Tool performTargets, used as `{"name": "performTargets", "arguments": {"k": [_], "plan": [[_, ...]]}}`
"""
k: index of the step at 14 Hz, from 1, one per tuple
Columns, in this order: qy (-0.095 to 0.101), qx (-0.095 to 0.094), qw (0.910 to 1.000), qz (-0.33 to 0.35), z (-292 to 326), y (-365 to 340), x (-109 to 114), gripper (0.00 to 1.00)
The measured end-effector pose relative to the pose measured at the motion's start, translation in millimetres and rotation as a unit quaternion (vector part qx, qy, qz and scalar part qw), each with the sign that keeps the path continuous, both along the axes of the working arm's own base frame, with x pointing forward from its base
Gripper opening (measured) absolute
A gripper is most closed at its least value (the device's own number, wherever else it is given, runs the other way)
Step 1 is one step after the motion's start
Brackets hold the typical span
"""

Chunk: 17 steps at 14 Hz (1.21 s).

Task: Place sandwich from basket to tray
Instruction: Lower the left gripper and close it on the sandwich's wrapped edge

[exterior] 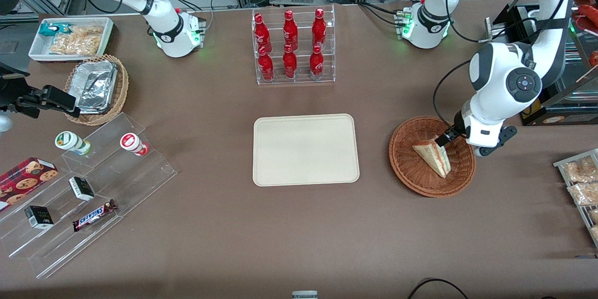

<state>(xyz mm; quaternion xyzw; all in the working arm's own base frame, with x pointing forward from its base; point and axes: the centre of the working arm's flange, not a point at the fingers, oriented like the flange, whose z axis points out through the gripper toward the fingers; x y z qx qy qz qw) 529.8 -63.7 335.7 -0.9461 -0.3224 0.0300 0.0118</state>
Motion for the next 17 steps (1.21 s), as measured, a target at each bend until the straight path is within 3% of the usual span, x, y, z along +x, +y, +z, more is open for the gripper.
{"name": "performTargets", "arguments": {"k": [5,12,15,16,17], "plan": [[-0.016,0.003,0.9946,0.102,-13,-6,4,1.0],[-0.028,-0.001,0.9944,0.102,-53,-20,11,1.0],[-0.017,0.002,0.9946,0.102,-72,-20,10,1.0],[-0.015,0.003,0.9946,0.103,-75,-19,10,0.94],[-0.014,0.003,0.9946,0.103,-76,-18,10,0.81]]}}
